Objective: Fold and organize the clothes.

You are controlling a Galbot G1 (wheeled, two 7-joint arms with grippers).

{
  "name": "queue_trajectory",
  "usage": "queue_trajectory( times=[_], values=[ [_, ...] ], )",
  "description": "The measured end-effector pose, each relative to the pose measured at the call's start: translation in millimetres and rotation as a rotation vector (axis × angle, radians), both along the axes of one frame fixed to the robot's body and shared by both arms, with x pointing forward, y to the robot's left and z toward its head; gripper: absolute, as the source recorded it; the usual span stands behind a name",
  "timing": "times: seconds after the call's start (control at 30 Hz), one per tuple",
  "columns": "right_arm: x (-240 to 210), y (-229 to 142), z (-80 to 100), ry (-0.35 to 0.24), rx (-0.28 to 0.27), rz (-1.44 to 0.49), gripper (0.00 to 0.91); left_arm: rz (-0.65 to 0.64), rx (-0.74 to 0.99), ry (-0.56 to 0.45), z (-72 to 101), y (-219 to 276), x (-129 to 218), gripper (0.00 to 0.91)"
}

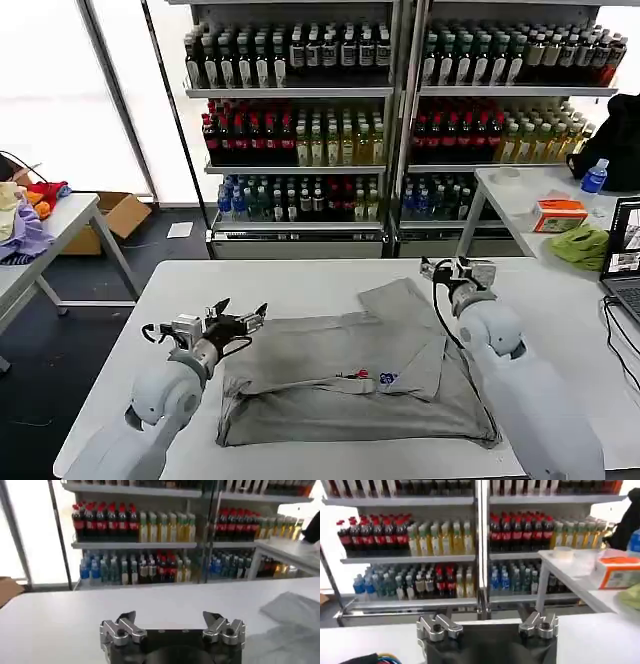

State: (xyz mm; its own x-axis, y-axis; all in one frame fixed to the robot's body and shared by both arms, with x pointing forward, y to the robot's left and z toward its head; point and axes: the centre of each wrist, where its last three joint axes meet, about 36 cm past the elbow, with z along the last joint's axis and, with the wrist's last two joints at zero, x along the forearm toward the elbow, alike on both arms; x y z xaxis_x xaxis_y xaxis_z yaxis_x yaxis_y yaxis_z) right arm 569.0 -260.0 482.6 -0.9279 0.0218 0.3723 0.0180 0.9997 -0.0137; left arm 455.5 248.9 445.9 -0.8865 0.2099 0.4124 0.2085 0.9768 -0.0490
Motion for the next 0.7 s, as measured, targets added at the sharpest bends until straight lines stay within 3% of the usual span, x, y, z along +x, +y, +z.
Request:
queue_trajectory(
  times=[0.7],
  values=[
    [31.4,31.7,-52.1,0.130,0.006,0.002,0.907,0.041,0.051,0.100,-38.6,11.4,23.2,0.907]
  ],
)
